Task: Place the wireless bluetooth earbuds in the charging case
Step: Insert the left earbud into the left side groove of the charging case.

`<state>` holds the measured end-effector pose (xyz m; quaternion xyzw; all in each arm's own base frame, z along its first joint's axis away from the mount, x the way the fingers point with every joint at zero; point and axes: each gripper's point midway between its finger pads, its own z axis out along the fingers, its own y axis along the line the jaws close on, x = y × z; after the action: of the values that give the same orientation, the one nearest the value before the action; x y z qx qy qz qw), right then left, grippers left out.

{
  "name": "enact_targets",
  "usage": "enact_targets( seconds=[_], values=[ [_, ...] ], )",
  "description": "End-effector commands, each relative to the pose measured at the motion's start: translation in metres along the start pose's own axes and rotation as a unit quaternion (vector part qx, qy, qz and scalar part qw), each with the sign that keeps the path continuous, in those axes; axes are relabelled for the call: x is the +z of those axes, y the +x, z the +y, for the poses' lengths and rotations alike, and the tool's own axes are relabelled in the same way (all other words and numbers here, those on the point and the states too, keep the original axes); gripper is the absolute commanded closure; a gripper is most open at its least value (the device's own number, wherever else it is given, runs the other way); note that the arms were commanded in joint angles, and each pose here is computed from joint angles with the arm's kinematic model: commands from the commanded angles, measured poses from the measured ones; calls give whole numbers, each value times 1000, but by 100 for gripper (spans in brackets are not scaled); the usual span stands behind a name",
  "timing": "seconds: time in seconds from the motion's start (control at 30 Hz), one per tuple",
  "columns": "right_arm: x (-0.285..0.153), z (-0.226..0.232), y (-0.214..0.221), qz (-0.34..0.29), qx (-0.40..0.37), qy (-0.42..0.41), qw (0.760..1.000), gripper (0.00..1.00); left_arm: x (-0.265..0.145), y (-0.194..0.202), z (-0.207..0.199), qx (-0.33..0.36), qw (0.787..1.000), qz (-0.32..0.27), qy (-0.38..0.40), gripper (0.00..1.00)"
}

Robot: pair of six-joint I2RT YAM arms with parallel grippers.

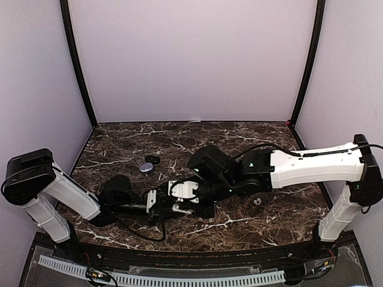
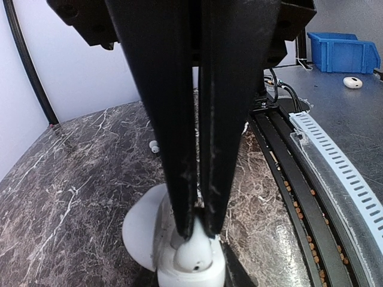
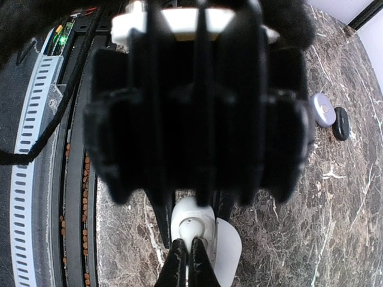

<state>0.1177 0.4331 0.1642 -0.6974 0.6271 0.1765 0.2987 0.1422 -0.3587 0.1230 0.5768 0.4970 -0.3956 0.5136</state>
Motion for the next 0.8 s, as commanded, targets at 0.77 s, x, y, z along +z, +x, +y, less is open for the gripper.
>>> enact_targets(
  seconds=[0.77],
  values=[
    [-29, 0, -21, -62, 7, 20, 998, 80, -1, -16, -1, 19, 999, -28, 4, 87]
  ],
)
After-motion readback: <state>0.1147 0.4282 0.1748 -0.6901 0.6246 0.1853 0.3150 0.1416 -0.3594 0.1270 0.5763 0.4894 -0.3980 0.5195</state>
